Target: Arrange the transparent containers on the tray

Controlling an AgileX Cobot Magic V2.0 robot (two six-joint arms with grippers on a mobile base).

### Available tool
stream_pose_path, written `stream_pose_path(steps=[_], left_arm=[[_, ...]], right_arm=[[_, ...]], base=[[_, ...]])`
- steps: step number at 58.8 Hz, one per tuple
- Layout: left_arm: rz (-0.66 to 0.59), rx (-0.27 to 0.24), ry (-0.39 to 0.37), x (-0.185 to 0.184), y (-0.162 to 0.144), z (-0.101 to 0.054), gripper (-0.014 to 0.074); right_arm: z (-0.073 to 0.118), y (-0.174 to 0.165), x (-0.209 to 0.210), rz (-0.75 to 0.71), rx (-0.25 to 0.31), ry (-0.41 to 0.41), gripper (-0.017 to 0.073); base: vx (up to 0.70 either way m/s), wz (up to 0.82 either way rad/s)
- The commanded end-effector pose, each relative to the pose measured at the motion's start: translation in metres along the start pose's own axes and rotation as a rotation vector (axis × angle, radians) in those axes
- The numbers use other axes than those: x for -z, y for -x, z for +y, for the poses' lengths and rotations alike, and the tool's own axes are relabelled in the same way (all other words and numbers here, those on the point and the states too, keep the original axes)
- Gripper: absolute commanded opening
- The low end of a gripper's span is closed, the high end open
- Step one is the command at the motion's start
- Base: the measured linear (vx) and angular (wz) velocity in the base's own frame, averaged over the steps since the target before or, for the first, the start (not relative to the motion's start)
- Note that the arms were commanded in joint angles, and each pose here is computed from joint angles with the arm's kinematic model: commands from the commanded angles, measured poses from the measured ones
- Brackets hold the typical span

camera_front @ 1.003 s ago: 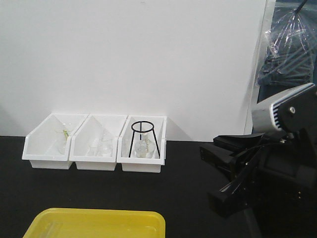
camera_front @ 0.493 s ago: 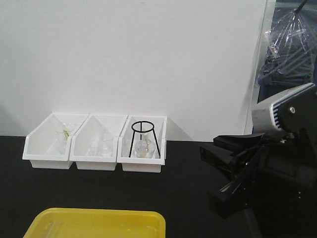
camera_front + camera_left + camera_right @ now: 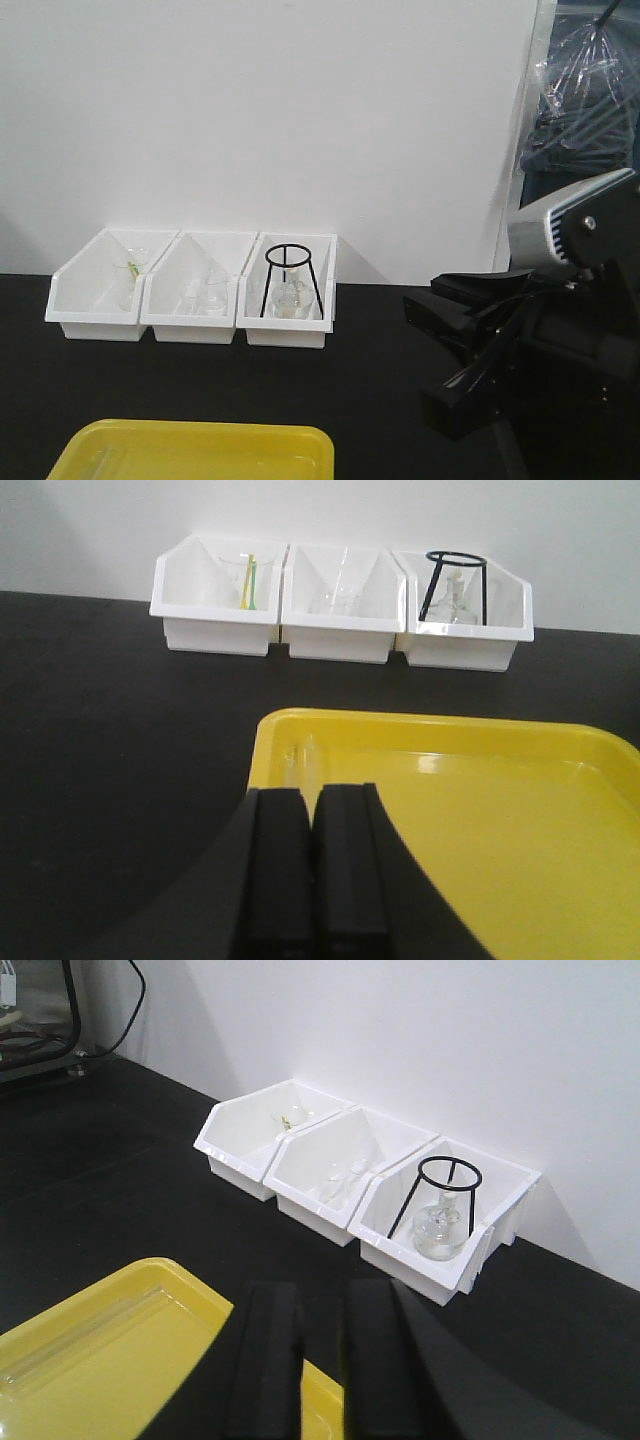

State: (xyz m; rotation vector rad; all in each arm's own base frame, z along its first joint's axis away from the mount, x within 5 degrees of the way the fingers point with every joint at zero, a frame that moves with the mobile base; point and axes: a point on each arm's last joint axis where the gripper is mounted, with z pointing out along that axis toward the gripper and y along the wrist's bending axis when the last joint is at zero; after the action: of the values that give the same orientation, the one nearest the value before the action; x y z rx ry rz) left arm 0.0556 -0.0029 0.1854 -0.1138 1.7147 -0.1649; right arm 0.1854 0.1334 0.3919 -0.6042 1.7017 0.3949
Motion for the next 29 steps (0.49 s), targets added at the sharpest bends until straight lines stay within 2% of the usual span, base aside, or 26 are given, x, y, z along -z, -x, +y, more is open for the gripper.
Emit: stream_pose_path(steps=[1, 29], left_arm=[[-0.042, 0.022, -0.005, -0.0016, -0.0043, 0.0010, 0.0002], [-0.042, 0.022, -0.005, -0.0016, -0.0043, 0.0010, 0.0002]], right_arm=[[-0.0014, 0.0205, 0.0095, -0.130, 0.013, -0.008, 0.0211], [-0.0011, 0.0168, 0.0083, -0.119, 0.013, -0.007, 0.0211]], base=[[0.00, 0.00], [0.00, 0.00]])
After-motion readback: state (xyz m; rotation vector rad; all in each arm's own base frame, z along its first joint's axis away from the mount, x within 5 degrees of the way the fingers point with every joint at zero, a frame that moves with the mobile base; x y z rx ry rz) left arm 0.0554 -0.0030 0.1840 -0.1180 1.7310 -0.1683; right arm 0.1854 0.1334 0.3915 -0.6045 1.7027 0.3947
